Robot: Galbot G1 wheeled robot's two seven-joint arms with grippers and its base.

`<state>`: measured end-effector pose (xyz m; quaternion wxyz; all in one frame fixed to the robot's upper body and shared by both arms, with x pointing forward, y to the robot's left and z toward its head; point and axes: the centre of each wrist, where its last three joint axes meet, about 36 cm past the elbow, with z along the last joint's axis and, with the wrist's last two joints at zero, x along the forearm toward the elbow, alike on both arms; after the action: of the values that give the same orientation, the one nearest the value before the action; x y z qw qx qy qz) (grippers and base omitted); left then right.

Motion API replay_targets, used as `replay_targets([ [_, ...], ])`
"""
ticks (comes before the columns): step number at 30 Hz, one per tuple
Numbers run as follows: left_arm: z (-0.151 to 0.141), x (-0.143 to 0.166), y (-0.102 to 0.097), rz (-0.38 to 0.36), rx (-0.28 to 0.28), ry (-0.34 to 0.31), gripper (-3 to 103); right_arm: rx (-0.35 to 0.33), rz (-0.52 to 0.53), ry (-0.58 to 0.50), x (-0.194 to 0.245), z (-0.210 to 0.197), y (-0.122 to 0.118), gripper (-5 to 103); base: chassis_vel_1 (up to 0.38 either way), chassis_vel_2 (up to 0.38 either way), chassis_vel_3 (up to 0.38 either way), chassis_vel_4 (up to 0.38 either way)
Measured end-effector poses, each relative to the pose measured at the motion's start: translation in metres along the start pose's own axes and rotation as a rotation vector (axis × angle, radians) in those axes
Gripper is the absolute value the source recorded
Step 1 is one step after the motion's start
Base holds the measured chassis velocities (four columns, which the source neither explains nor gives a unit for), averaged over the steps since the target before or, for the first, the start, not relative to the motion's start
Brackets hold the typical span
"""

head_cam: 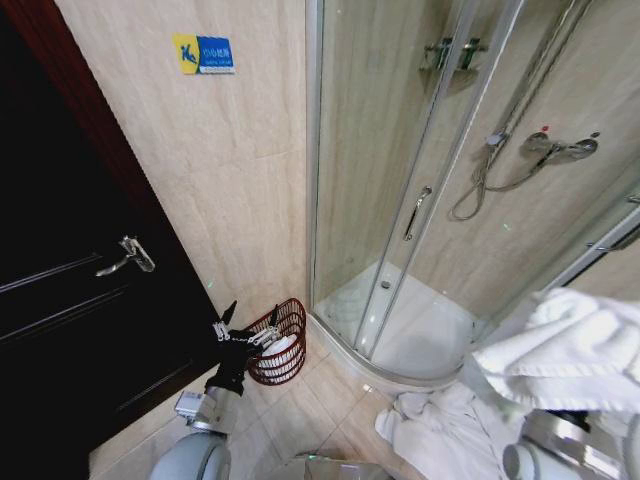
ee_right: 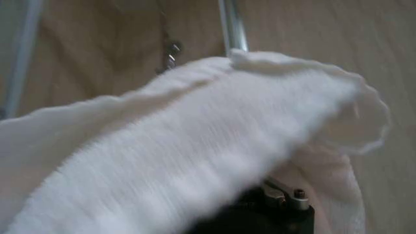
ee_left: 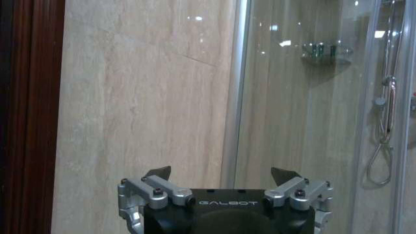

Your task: Discard the used towel into the hamper.

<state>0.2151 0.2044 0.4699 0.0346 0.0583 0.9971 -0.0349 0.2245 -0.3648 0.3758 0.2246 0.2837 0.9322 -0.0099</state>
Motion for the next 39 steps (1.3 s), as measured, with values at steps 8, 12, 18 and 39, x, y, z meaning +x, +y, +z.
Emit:
replay_targets([
  [8, 0.000, 0.000, 0.000, 0.000, 0.000, 0.000, 100, -0.028, -0.001, 0.156, 0.006, 0.017, -0.010, 11, 0.000, 0.000, 0.000, 0.000],
  [12, 0.000, 0.000, 0.000, 0.000, 0.000, 0.000, 100, -0.083, -0.131, 0.329, 0.009, 0.014, -0.006, 11, 0.000, 0.000, 0.000, 0.000],
  [18, 0.000, 0.000, 0.000, 0.000, 0.000, 0.000, 100, -0.079, -0.250, 0.345, 0.018, 0.018, 0.016, 11, 0.000, 0.000, 0.000, 0.000],
  [39, 0.000, 0.000, 0.000, 0.000, 0.000, 0.000, 100, -0.022, -0.383, 0.033, 0.002, -0.020, 0.020, 11, 0.000, 0.000, 0.000, 0.000],
])
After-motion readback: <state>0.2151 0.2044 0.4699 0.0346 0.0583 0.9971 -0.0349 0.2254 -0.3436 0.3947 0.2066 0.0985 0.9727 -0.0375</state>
